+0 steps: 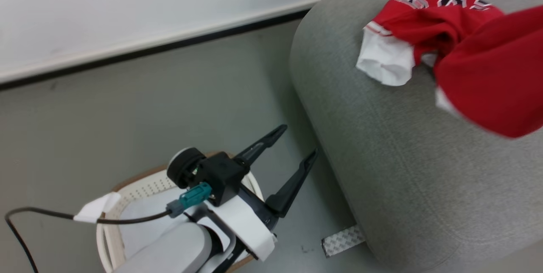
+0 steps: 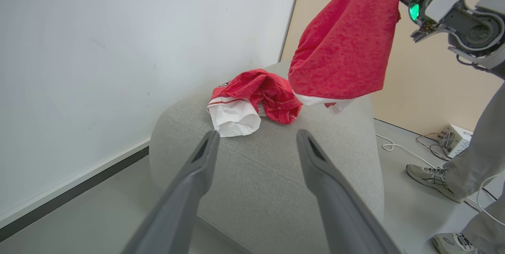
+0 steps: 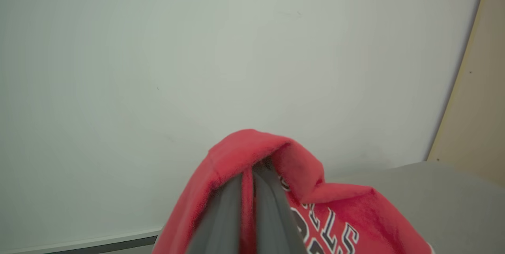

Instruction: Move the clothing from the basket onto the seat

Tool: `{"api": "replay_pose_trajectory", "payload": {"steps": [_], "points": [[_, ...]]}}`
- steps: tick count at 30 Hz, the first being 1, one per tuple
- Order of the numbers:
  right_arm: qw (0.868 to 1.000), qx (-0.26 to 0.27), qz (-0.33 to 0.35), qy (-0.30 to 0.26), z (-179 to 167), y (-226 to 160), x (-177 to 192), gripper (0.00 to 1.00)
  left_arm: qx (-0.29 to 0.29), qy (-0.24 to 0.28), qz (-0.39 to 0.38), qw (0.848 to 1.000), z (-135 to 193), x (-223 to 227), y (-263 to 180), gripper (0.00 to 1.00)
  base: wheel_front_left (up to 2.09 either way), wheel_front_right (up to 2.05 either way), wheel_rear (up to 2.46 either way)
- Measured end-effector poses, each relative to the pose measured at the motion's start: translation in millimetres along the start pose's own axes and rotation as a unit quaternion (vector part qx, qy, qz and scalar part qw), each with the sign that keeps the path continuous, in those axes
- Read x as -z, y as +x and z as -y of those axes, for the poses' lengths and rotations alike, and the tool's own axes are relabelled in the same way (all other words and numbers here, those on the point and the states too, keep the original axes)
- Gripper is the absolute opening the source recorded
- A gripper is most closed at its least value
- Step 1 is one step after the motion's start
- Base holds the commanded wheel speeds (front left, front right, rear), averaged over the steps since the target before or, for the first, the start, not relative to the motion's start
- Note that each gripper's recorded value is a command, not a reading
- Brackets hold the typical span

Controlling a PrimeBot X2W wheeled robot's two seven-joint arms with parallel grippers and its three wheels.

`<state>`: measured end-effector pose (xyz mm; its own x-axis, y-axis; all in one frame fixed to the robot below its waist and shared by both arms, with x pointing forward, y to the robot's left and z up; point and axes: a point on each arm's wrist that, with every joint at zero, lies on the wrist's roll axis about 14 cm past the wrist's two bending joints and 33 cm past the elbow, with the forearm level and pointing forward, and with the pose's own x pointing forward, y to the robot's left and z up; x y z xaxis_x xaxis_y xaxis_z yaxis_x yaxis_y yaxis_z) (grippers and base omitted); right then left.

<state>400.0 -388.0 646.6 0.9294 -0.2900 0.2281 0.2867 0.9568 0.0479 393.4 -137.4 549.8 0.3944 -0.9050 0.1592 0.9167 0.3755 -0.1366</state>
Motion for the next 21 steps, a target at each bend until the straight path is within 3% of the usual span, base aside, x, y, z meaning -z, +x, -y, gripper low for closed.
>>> {"api": "replay_pose_trajectory", "payload": {"steps": [7, 14, 18, 21], "points": [[0.998, 0.053, -0.025, -0.034, 39, 65, 22, 0.0, -0.04, -0.016, -0.014, 0.999, -46, 27, -12, 1.0, 0.0, 0.0, 0.0], [0.988, 0.073, -0.104, -0.089, 45, 108, 93, 0.0, -0.082, -0.033, -0.038, 0.995, -87, 61, -31, 1.0, 0.0, 0.0, 0.0], [0.97, 0.075, -0.195, -0.122, 46, 106, 156, 0.0, -0.101, -0.038, -0.046, 0.993, -102, 73, -39, 1.0, 0.0, 0.0, 0.0], [0.942, 0.094, -0.299, -0.116, 55, 82, 209, 0.0, -0.111, -0.041, -0.046, 0.992, -109, 78, -44, 1.0, 0.0, 0.0, 0.0]]}}
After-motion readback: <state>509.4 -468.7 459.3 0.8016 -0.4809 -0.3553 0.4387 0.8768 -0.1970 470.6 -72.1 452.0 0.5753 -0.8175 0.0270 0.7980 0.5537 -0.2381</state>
